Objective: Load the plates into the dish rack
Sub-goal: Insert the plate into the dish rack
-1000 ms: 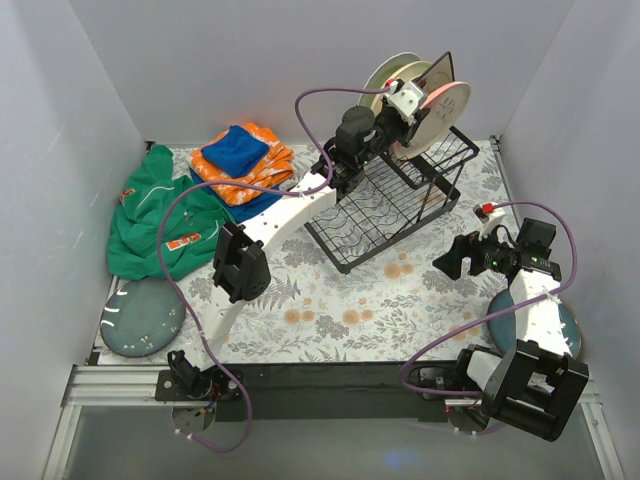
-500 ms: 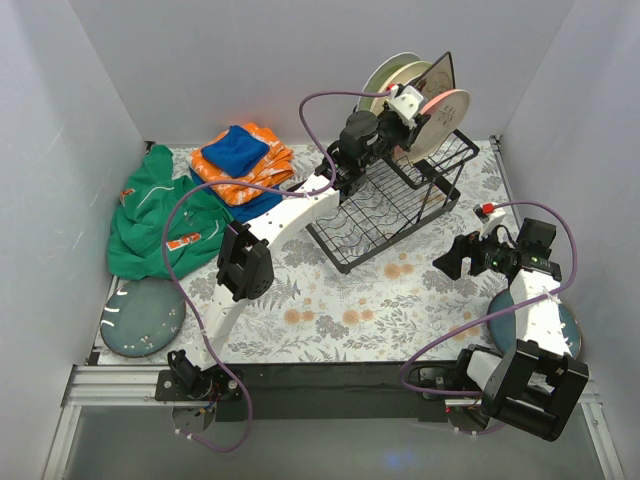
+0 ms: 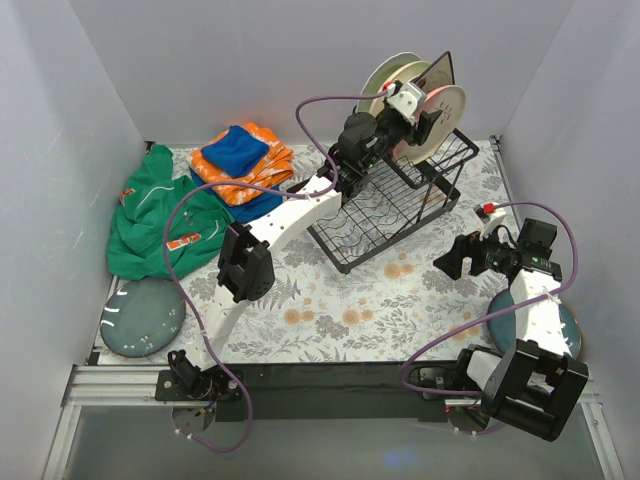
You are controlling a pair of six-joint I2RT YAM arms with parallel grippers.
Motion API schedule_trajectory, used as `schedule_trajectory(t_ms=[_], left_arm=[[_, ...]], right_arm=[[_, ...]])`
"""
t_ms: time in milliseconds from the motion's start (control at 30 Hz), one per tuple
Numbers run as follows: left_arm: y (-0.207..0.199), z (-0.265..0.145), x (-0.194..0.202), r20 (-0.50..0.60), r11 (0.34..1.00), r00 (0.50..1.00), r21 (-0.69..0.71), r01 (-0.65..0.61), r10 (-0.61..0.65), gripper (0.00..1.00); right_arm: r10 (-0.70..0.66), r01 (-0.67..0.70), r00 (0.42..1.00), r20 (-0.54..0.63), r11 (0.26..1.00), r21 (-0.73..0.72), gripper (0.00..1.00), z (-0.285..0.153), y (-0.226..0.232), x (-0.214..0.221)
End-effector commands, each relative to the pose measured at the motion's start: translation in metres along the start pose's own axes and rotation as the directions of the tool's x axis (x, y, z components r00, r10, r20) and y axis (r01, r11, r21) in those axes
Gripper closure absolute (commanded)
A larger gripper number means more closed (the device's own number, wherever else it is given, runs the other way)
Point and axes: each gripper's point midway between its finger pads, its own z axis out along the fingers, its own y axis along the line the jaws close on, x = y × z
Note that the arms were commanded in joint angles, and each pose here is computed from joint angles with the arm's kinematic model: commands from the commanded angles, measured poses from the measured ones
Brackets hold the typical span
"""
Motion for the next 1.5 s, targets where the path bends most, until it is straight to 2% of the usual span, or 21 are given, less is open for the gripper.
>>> schedule_trajectory(t_ms=[0,233,300,500,700,1067,1200,1233,1267,1300,1333,1400,1467], left_arm=[[0.028,-0.006,-0.089,0.148,0.996,0.988,-0.080,-0.038,0.049,0.47],[0.037,-0.014,-0.123,0.194,0.989,0.975,-0.125,-0.081,0.105,0.44],[0.048,-0.017,-0.131,0.193,0.979,0.972,-0.180,-0.096,0.131,0.44],[0.058,-0.024,-0.147,0.194,0.963,0.962,-0.229,-0.144,0.190,0.43],[0.055,-0.035,-0.167,0.199,0.971,0.967,-0.208,-0.120,0.162,0.43],[0.042,-0.099,-0.179,0.120,0.989,0.992,-0.149,-0.020,0.038,0.42],[0.034,-0.145,-0.177,0.075,0.989,0.996,-0.134,0.062,-0.052,0.42],[0.030,-0.155,-0.173,0.060,0.989,0.995,-0.126,0.081,-0.074,0.42],[0.028,-0.165,-0.174,0.057,0.988,0.994,-0.120,0.102,-0.096,0.42],[0.020,-0.177,-0.145,-0.002,0.982,0.988,-0.114,0.152,-0.154,0.40],[0.017,-0.195,-0.162,0.014,0.979,0.984,-0.101,0.179,-0.178,0.39],[0.011,-0.214,-0.144,-0.033,0.966,0.970,-0.105,0.235,-0.239,0.39],[-0.004,-0.244,-0.124,-0.097,0.943,0.939,-0.084,0.323,-0.330,0.38]], right_arm=[[-0.008,0.008,1.000,0.015,1.000,-0.017,0.03,-0.002,0.003,-0.005],[-0.011,0.012,1.000,0.017,1.000,-0.018,0.03,-0.002,0.003,-0.005],[-0.011,0.012,1.000,0.017,1.000,-0.018,0.03,-0.002,0.003,-0.005],[-0.011,0.011,1.000,0.018,1.000,-0.020,0.03,-0.002,0.003,-0.006],[-0.018,0.018,1.000,0.019,0.999,-0.026,0.03,-0.002,0.004,-0.006],[-0.045,0.046,0.999,0.016,0.999,-0.021,0.03,-0.004,0.004,-0.006],[-0.090,0.091,0.996,0.002,0.996,-0.018,0.03,-0.009,0.003,-0.013],[-0.079,0.078,0.997,-0.021,0.997,-0.017,0.03,-0.010,0.003,-0.010],[-0.121,0.121,0.992,-0.034,0.992,0.017,0.03,-0.015,-0.004,-0.020],[-0.109,0.111,0.992,-0.067,0.994,0.024,0.03,-0.019,-0.004,-0.017],[-0.113,0.116,0.989,-0.091,0.993,0.033,0.03,-0.020,-0.008,-0.017],[-0.133,0.148,0.977,-0.167,0.986,0.082,0.03,-0.031,-0.018,-0.018],[-0.147,0.184,0.956,-0.254,0.974,0.131,0.03,-0.039,-0.031,-0.009]])
